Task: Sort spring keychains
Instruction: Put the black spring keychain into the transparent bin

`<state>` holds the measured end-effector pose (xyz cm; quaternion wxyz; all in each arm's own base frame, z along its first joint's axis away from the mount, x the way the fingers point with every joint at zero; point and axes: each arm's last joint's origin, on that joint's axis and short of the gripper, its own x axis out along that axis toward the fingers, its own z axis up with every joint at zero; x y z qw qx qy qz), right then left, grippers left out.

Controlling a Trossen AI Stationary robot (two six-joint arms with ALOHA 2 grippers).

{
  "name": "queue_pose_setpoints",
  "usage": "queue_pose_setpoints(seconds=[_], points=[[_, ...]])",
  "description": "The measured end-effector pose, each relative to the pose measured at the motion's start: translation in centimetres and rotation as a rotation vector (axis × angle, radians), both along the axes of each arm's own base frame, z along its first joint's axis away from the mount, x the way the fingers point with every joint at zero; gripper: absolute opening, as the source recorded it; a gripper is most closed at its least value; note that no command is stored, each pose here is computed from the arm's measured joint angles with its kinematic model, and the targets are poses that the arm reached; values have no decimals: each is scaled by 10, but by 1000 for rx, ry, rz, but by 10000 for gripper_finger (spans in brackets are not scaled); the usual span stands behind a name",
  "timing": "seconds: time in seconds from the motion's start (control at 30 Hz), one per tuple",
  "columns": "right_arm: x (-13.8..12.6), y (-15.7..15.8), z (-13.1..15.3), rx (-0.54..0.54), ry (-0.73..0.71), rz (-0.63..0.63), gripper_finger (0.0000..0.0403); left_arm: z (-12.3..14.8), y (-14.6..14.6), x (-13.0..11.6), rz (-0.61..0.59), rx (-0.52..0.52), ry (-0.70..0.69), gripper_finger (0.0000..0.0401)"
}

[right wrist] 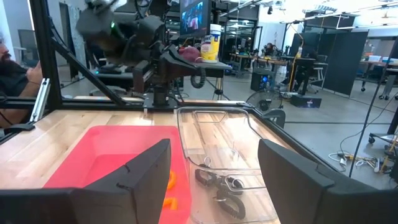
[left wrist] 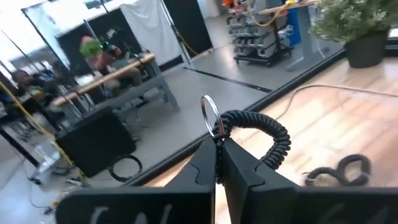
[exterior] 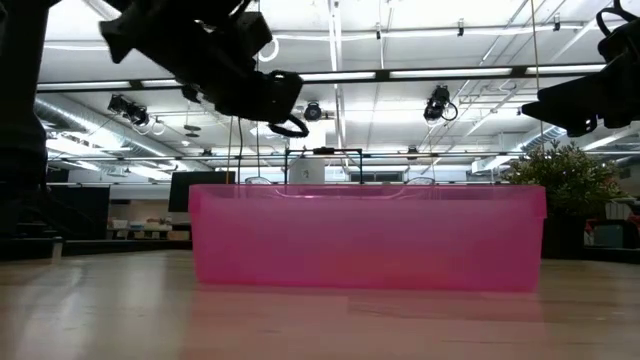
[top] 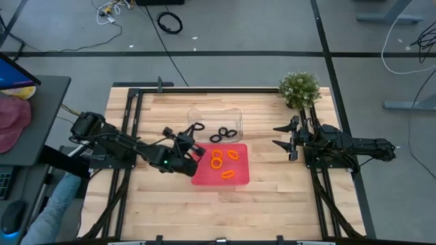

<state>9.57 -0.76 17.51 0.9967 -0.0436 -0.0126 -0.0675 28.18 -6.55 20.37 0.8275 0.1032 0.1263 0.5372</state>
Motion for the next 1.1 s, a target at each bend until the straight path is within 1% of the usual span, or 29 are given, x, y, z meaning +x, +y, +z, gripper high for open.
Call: queue_pose_setpoints(seconds=[0.1,0.17,0.2,0.27,0.33,0.4,0.47,0.57,0.6,0.67,0.77,0.93,0.97,1.03,1.1], points=[[0,0,0,0,0,0,247,7,6,12,-40,-52,-13,9],[0,0,0,0,0,0,247,13,11,23,-120,-100,-22,11],[0,0,0,0,0,0,247,17,13,28,-184,-130,-38,11],[0,0,0,0,0,0,247,26,17,38,-354,-160,-55,11],[0,0,0,0,0,0,247,35,18,45,-524,-153,-72,8],[0,0,0,0,0,0,247,41,19,48,-623,-133,-100,8],[0,0,0,0,0,0,247,45,22,50,-647,-113,-122,8],[0,0,0,0,0,0,247,45,29,50,-627,-99,-119,9],[0,0,0,0,0,0,247,45,32,50,-627,-98,-132,10],[0,0,0,0,0,0,247,41,38,46,-644,-90,-202,9],[0,0,0,0,0,0,247,24,51,32,-692,-70,-312,8],[0,0,0,0,0,0,247,5,70,2,-714,-49,-493,9],[0,0,0,0,0,0,247,3,72,-1,-726,-47,-508,9],[0,0,0,0,0,0,247,-1,74,-4,-715,-51,-491,9],[0,0,0,0,0,0,247,-7,76,-5,-645,-59,-444,9]])
